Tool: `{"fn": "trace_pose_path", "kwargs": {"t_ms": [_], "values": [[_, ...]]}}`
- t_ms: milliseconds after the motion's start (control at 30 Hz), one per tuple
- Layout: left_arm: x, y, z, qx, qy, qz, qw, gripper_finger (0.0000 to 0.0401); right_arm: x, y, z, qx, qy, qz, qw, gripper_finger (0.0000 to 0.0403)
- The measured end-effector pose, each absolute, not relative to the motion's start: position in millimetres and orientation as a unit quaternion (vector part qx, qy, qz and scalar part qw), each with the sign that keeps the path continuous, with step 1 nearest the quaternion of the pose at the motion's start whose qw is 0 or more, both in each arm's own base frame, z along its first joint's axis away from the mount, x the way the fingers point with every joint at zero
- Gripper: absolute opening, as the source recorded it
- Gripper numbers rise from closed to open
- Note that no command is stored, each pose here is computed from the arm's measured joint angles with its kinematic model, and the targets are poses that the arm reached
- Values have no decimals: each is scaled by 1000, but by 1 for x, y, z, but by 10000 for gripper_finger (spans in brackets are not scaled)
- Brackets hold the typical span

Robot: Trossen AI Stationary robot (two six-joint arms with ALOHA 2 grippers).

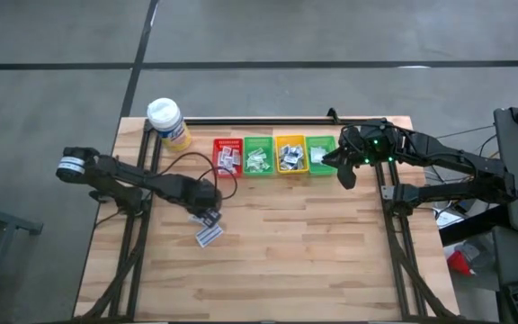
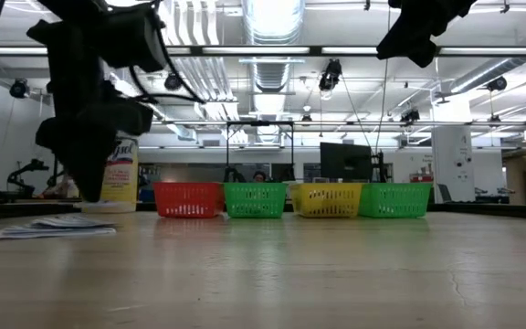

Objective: Pick & Place First Aid Supplies
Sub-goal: Put the blue fingertip bandage into the right green bin

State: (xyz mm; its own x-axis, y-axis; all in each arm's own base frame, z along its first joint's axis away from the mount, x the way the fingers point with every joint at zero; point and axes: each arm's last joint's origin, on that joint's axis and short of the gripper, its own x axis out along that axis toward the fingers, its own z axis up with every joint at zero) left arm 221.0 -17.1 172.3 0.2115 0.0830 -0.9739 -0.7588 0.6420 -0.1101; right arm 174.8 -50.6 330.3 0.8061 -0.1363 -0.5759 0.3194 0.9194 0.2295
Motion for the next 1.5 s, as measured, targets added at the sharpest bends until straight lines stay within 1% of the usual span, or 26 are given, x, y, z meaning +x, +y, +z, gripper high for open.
{"fn": "trace_pose_path", "kwargs": {"t_ms": [267, 433, 533, 633, 700, 833, 933, 1067, 1233, 1300, 1500], "values": [[240, -17, 201, -283, 515, 268, 763, 0, 175, -50, 331, 164, 285, -120, 937, 77], [255, -16, 224, -265, 470, 253, 803, 0, 178, -51, 330, 169, 284, -118, 936, 72], [262, -14, 236, -256, 444, 246, 822, 0, 182, -50, 328, 181, 288, -81, 937, 68], [267, -11, 246, -247, 422, 248, 837, 0, 191, -50, 323, 196, 285, -35, 938, 73], [269, -10, 251, -238, 411, 252, 843, 0, 200, -51, 320, 209, 282, -12, 936, 82], [274, -8, 259, -231, 391, 248, 856, 0, 221, -56, 305, 231, 302, 8, 925, 106], [275, -8, 263, -229, 381, 248, 861, 0, 239, -59, 293, 243, 309, 40, 918, 131], [277, -7, 266, -225, 372, 253, 864, 0, 265, -65, 278, 256, 297, 93, 915, 166], [277, -7, 268, -221, 369, 255, 866, 0, 294, -72, 263, 279, 303, 117, 904, 203], [277, -7, 268, -219, 370, 254, 867, 0, 304, -74, 259, 284, 312, 120, 899, 213], [277, -7, 268, -214, 366, 259, 868, 0, 339, -81, 252, 302, 323, 165, 882, 231]]}}
